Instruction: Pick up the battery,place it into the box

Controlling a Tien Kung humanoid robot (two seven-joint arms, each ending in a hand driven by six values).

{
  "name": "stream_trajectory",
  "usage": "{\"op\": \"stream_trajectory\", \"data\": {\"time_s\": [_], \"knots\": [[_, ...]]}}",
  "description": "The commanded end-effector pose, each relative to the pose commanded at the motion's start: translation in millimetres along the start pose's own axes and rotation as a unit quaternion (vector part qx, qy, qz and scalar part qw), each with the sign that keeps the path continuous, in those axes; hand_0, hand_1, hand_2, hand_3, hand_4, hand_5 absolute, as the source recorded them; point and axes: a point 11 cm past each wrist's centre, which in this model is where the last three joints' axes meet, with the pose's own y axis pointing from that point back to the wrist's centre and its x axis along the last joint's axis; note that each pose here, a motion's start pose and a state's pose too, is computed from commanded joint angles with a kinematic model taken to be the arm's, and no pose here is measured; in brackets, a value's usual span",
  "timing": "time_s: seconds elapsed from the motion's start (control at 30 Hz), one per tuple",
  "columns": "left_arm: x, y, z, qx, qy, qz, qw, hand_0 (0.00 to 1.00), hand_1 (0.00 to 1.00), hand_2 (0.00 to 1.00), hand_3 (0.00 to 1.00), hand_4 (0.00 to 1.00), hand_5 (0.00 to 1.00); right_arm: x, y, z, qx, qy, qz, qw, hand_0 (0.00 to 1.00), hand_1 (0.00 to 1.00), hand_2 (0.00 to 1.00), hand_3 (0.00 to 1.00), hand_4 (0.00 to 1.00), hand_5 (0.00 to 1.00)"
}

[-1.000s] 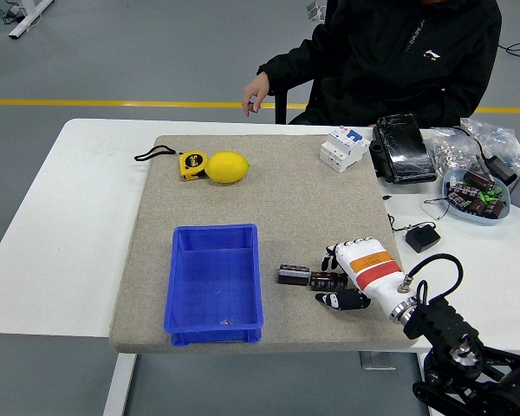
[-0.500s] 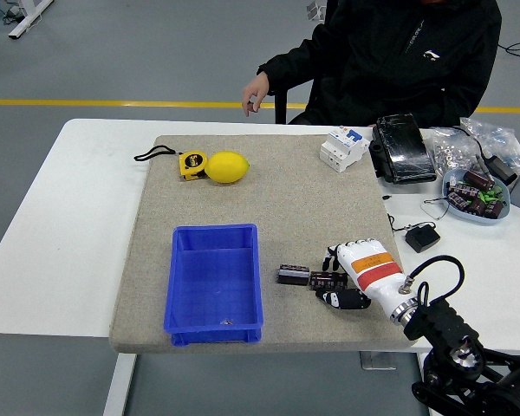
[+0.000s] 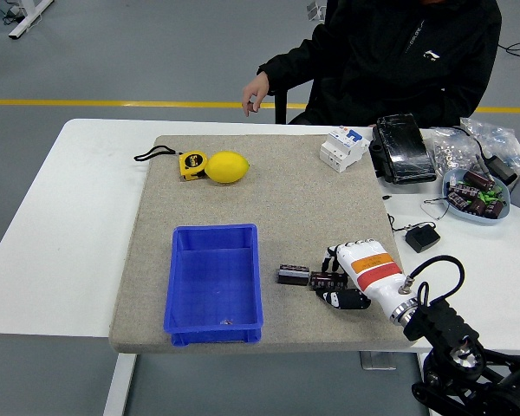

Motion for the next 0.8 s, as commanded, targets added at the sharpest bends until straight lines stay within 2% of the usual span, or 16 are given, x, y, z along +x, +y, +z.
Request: {"op": "stream_trajectory", "data": {"time_s": [0.47, 0.5, 0.8], "knots": [[0.6, 0.5, 3.0, -0.002, 0.002, 0.001, 1.000, 0.727, 0.694, 0.654, 0.585, 0.631, 0.544, 1.5, -0.5, 1.7, -0.001, 0.003, 0.000, 1.000, 0.162, 0.362, 0.424, 0.478, 0.855, 0.233], [0.5, 0.5, 3.3, -0.002, 0.002, 0.001, 1.000, 0.727, 0.694, 0.654, 0.584, 0.631, 0.545, 1.4, -0.5, 1.9, -0.001, 0.003, 0.000, 1.000, 0.166, 0.361, 0.421, 0.478, 0.847, 0.203], [0.6, 0.5, 3.6, -0.003, 0.003, 0.001, 1.000, 0.727, 0.691, 0.654, 0.584, 0.631, 0.545, -1.0, 0.6, 3.3, -0.004, 0.001, -0.002, 1.000, 0.169, 0.355, 0.412, 0.474, 0.842, 0.171]]}}
